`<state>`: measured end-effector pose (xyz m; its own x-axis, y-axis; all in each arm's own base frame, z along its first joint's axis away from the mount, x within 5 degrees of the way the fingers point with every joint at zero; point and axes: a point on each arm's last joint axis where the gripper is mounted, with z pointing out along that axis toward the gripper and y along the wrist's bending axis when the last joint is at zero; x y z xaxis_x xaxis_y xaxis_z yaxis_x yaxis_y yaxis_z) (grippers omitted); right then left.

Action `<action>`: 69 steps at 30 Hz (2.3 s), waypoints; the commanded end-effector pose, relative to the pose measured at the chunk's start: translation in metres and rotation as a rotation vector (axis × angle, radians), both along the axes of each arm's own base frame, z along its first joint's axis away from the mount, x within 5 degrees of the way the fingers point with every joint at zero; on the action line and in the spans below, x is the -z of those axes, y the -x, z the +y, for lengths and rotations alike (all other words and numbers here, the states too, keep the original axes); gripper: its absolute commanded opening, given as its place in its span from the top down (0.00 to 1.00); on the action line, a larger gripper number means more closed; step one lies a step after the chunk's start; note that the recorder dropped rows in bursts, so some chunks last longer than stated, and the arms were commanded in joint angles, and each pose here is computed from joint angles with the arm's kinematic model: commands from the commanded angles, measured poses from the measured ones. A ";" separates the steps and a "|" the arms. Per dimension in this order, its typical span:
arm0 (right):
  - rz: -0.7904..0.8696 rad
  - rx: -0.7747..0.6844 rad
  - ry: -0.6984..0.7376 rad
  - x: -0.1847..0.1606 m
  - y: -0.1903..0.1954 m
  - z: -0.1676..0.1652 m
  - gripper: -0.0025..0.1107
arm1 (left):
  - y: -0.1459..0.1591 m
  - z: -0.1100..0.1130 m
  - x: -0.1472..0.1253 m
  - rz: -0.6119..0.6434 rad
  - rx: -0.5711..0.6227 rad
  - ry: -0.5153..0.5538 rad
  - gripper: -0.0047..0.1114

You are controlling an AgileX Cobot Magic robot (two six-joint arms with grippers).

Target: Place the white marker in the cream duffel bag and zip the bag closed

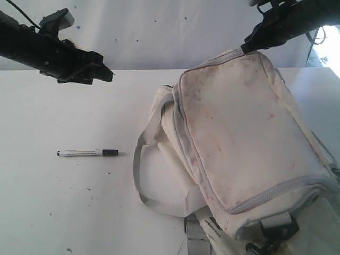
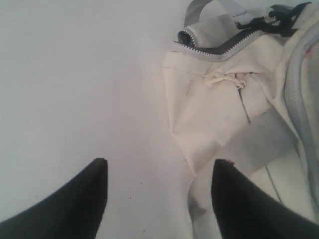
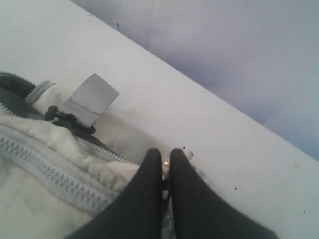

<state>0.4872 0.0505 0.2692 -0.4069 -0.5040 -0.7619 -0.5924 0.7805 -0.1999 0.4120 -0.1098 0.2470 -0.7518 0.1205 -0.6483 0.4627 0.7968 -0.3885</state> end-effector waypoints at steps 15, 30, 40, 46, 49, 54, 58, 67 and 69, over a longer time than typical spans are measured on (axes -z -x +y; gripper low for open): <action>0.109 0.098 -0.189 -0.012 0.007 0.004 0.98 | -0.037 -0.087 0.024 0.022 0.224 0.230 0.35; -0.107 -0.191 -0.129 -0.024 0.007 0.018 0.98 | -0.040 -0.095 0.039 0.073 0.265 0.253 0.38; -0.149 -0.704 0.055 -0.016 0.033 0.033 0.98 | -0.041 -0.095 0.038 0.075 0.247 0.267 0.72; -0.155 -0.763 0.098 -0.014 0.036 0.032 0.98 | -0.041 -0.095 0.038 0.074 0.247 0.261 0.80; -0.149 -0.851 0.094 -0.014 0.042 0.035 0.98 | -0.041 -0.095 0.039 0.073 0.248 0.260 0.80; -0.065 -0.930 0.208 -0.004 0.048 0.028 0.98 | -0.042 -0.095 0.044 0.079 0.242 0.250 0.80; 0.024 -0.900 0.263 0.004 0.050 0.021 0.98 | -0.045 -0.095 0.055 0.090 0.229 0.235 0.80; 0.182 -0.779 0.218 0.021 0.046 0.018 0.98 | -0.045 -0.095 0.058 0.099 0.228 0.242 0.80; 0.180 -0.767 0.192 0.019 0.046 0.019 0.98 | -0.046 -0.095 0.058 0.096 0.225 0.241 0.80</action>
<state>0.4437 0.0697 0.2509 0.0296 -0.8084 -0.5879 -0.9790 0.0952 -0.1802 0.4566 -0.2040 0.1867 -0.7852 0.1553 -0.5994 0.5714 0.5549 -0.6047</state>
